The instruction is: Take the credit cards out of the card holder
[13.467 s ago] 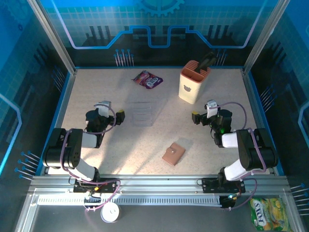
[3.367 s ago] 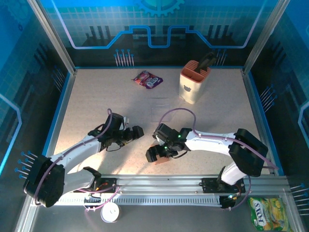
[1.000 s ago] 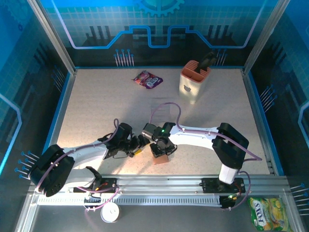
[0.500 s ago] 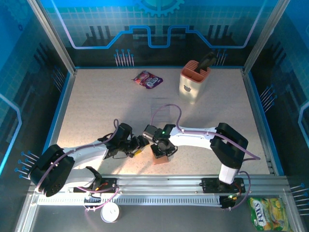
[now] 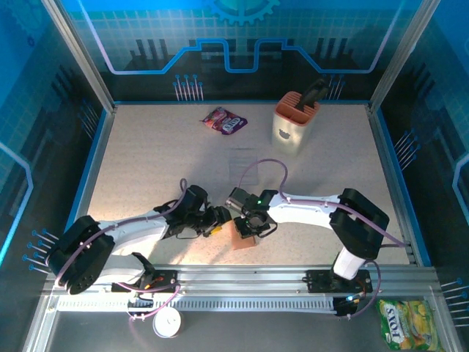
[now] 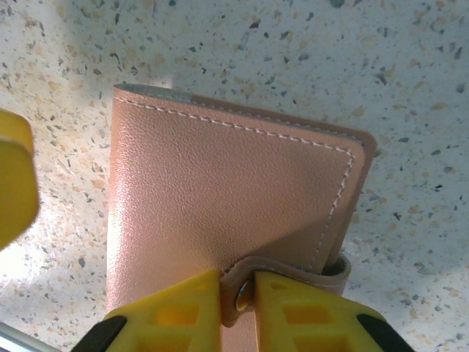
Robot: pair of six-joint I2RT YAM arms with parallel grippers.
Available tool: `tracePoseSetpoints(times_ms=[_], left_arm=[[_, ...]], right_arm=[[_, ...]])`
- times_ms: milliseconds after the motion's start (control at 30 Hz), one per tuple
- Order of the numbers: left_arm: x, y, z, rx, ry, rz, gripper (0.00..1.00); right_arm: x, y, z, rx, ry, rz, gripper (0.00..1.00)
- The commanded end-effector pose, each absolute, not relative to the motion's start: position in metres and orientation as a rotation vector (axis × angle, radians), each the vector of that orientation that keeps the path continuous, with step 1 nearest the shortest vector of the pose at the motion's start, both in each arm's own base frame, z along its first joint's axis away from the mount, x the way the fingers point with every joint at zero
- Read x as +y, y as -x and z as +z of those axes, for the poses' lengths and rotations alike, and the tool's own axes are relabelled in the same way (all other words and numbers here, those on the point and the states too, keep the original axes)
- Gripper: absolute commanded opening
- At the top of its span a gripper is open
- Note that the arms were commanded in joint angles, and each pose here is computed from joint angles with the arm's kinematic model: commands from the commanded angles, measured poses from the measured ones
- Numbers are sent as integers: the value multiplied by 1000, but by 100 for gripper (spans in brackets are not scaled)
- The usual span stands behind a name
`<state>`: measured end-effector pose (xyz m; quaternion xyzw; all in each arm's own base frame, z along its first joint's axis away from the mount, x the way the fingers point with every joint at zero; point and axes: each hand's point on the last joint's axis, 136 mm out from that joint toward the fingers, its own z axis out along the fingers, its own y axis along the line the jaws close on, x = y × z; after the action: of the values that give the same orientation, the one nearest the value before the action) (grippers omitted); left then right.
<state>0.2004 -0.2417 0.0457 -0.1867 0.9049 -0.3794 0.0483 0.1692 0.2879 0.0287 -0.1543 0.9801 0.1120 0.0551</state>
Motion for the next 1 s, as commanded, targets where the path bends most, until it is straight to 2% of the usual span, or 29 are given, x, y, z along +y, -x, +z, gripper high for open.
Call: tracePoseSetpoints(times_ms=[0,200,533,967], left_arm=[[-254,-205,54,2751,565,-1191,57],[-262,-206,56,2756,558,-1198,56],[-264,-210,61,2737,564,-1186,57],[-266,-210,60,2756,551,-1185,57]], right_arm=[[284,-154,3,3063,423,412,18],[287,-159,15,3027,378,523,16],[255,-174,48,2949,391,321,22],[233,-177,48,2954,371,224,25]])
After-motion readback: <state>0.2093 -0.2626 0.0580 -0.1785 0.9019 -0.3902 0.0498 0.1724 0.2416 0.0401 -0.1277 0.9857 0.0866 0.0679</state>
